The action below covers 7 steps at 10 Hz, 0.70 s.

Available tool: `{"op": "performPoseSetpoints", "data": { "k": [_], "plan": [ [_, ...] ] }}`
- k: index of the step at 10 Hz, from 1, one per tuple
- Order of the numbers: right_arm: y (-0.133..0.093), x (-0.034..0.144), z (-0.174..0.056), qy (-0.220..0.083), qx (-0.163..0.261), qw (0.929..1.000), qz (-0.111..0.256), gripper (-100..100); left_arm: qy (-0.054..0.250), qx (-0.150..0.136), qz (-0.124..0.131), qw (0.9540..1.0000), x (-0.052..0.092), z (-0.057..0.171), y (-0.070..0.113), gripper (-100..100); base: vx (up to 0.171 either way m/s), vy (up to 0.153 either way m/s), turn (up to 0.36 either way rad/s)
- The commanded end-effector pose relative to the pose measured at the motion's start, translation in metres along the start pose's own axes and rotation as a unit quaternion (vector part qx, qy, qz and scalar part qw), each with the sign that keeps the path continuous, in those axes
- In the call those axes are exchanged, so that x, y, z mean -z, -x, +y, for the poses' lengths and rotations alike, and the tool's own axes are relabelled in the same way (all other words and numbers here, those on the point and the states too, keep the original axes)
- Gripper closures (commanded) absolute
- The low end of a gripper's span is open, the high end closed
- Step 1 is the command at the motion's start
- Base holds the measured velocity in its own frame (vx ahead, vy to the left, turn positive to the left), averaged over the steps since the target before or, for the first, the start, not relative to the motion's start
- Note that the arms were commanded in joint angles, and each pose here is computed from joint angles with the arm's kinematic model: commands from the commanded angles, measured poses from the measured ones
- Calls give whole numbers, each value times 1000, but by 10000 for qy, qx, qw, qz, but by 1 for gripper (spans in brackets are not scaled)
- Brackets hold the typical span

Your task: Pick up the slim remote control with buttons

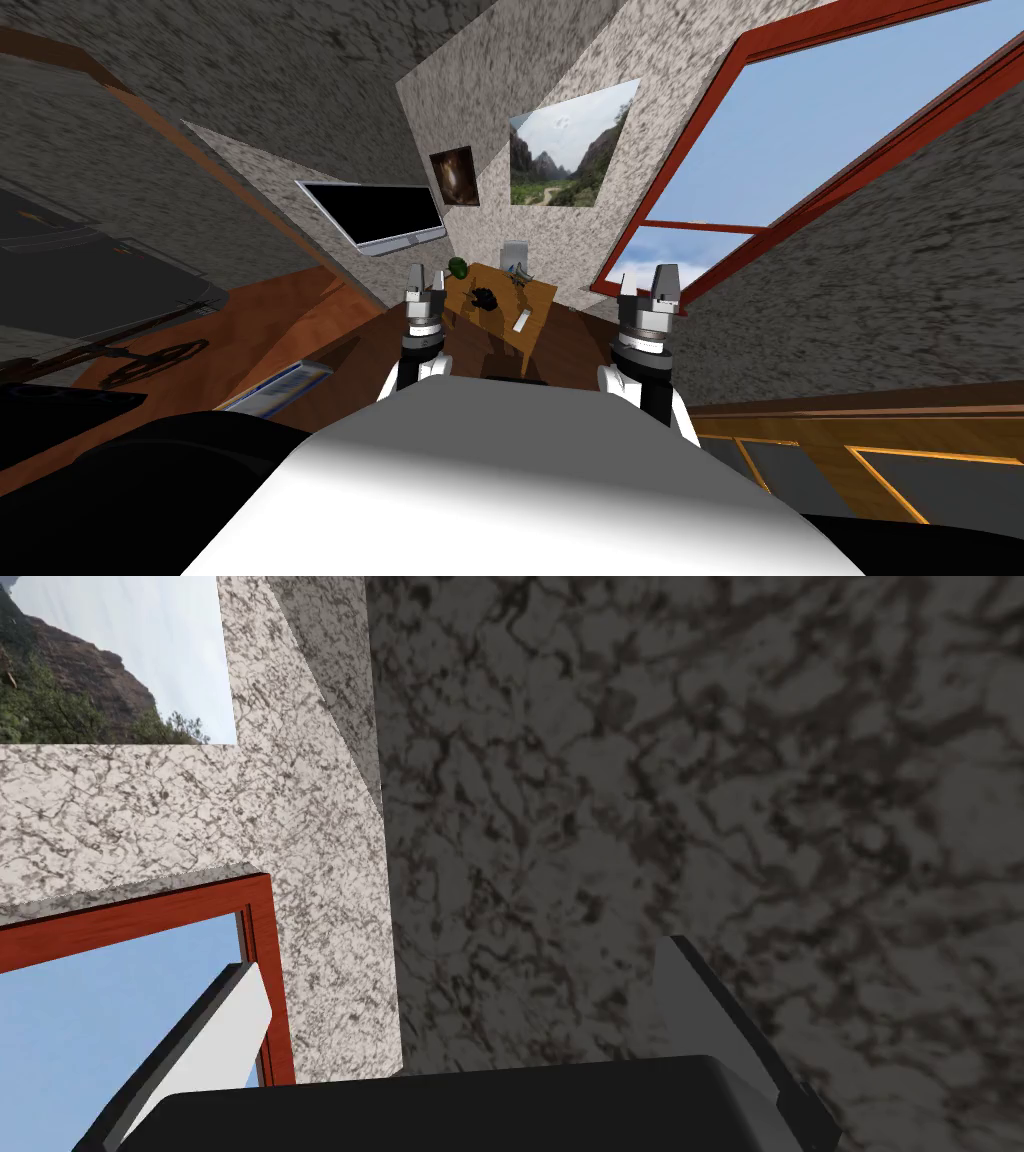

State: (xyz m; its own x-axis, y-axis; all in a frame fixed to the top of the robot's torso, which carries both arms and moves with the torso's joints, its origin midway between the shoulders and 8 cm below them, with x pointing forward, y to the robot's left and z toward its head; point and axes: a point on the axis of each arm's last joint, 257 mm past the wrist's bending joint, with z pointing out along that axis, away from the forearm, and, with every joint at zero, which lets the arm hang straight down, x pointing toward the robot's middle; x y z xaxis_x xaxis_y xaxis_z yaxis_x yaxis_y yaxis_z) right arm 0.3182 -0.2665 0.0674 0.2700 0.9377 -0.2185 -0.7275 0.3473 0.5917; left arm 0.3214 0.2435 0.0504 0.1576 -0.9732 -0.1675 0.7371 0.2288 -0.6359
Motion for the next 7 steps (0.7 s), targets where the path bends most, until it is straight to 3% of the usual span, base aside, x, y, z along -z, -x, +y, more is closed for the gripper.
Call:
{"op": "performPoseSetpoints", "data": {
  "k": [1,4,7],
  "plan": [
    [0,0,0,0,0,10000,0,0,86,-145,148,9997,0,7,2,-100,-45,-59,-23],
    [0,0,0,1,-1,10000,-1,0,328,-453,283,9980,-1,26,15,-100,-81,-131,-17],
    [0,0,0,1,-2,10000,-1,0,743,-861,286,9931,-1,57,42,-100,-80,-171,-27]
  ]
}}
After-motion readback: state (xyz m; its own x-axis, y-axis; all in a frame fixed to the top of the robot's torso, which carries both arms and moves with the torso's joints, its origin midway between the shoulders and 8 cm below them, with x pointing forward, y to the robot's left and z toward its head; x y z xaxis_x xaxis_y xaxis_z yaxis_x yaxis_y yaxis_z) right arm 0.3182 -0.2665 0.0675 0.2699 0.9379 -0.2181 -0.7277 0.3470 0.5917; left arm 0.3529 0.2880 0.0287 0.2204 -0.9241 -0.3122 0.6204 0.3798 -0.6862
